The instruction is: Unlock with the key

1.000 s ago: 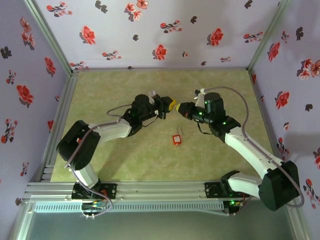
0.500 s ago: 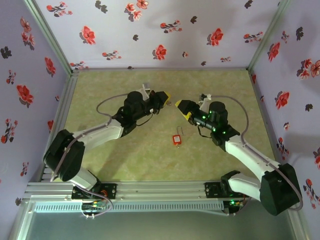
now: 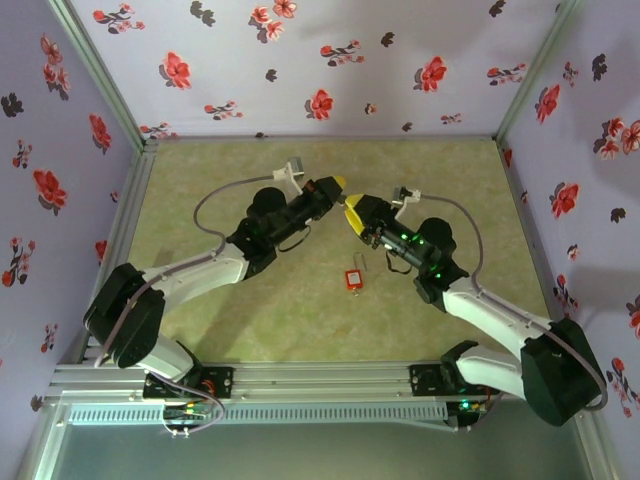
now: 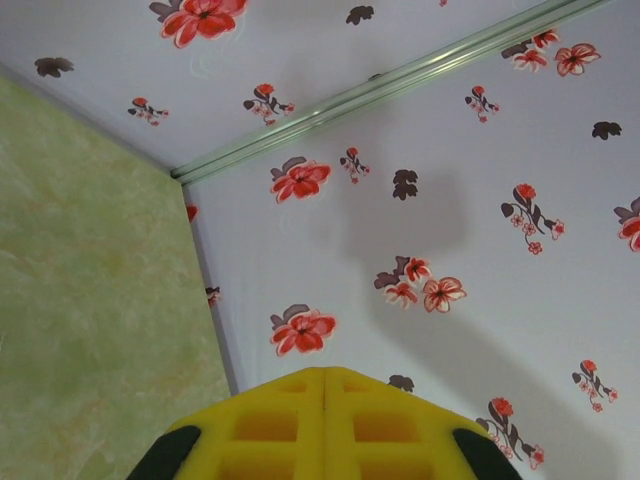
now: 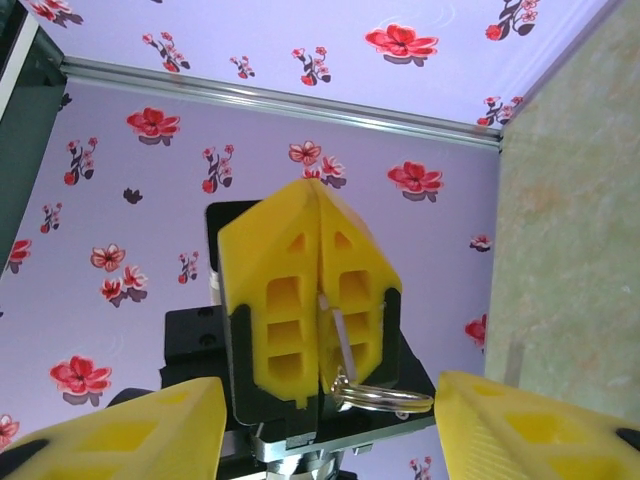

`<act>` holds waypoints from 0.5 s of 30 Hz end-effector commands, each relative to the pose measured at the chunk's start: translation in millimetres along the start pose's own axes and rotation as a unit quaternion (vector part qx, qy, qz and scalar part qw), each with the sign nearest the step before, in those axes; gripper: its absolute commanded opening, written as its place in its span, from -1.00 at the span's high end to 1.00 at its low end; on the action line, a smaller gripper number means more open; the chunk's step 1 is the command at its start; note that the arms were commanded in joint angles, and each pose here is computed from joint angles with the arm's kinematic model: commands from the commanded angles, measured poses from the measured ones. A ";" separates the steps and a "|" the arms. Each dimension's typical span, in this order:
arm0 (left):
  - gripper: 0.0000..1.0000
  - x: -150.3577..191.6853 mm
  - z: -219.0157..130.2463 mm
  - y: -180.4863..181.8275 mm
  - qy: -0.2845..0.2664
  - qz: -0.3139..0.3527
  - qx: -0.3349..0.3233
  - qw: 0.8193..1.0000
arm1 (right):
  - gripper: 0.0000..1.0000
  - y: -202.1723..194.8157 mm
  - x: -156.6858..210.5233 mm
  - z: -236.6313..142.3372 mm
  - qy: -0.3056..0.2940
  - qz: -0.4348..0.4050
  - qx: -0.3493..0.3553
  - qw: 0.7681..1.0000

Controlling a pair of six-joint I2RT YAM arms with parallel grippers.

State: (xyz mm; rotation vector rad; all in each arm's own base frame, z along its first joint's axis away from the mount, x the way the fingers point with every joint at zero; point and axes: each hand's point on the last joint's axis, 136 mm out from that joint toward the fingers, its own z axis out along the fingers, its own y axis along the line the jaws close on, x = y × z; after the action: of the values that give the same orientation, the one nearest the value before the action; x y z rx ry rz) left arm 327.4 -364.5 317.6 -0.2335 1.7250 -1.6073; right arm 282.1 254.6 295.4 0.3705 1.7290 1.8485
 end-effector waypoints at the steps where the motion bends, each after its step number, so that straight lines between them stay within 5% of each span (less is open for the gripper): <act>1: 1.00 -3.4 1.0 -16.0 -0.022 0.021 0.027 0.999 | -0.04 5.7 -2.4 1.6 -0.012 0.001 -0.023 1.000; 15: 1.00 13.1 4.8 -15.6 -0.013 0.009 0.044 0.999 | 0.45 16.5 -4.1 7.7 -0.008 -0.003 -0.045 0.999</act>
State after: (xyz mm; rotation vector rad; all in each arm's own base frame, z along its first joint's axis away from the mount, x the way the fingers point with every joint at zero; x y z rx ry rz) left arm 317.9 -377.6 324.2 -0.2066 1.6734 -1.6450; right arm 286.9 257.8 296.6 0.3760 1.6912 1.8828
